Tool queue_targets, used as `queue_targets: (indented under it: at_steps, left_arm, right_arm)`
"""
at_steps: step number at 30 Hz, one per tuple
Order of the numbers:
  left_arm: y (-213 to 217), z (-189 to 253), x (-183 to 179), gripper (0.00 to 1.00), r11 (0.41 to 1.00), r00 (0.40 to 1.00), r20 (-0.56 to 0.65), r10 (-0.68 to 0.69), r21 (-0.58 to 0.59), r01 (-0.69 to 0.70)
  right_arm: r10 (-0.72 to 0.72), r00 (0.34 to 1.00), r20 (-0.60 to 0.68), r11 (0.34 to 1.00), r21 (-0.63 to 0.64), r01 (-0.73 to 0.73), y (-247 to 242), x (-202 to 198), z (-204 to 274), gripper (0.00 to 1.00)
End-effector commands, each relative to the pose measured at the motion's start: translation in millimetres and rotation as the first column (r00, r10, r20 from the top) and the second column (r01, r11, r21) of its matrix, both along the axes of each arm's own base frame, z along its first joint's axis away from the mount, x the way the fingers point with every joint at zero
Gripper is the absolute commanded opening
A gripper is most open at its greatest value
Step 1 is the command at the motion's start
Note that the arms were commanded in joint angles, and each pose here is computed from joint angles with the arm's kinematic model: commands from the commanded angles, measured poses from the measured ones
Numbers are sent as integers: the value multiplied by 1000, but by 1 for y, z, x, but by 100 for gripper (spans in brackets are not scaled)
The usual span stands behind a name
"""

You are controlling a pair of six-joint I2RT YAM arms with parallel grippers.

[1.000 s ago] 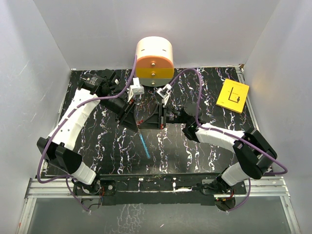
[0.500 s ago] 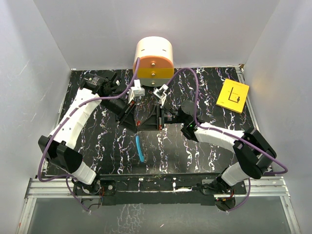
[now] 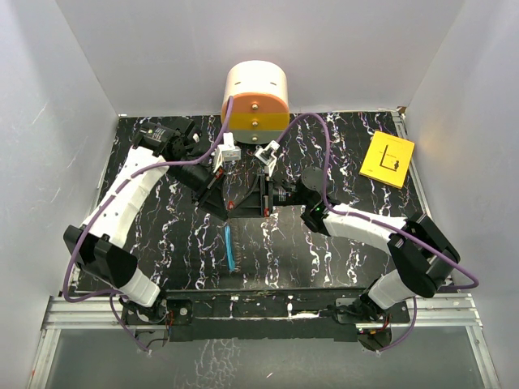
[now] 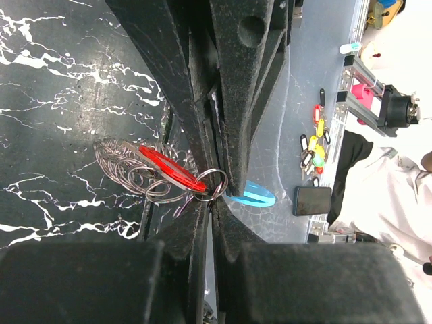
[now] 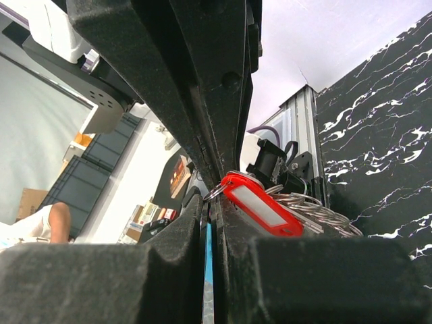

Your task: Put the keys on the keyring

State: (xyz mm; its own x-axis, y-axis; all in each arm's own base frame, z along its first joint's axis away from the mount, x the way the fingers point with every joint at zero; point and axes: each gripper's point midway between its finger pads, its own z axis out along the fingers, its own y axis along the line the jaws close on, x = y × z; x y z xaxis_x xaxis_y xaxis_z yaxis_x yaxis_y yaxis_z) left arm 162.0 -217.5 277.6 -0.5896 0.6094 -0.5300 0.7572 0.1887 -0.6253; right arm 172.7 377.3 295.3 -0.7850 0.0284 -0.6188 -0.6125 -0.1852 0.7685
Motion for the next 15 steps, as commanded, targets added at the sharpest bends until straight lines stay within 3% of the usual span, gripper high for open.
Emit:
queue_targets:
  at_steps: [1,6,15]
  left_arm:
    - [-24,32,-12,0,973,996,50,-70,-215,79]
    - [-22,28,-6,0,981,995,82,-64,-178,77]
    - [-13,15,0,0,990,985,159,-73,-105,90]
  right_arm:
    - [-51,996,74,995,94,44,11,-1,33,8]
    - [-77,994,73,993,95,70,9,1,32,8]
    - [-119,988,95,991,68,113,3,4,31,21]
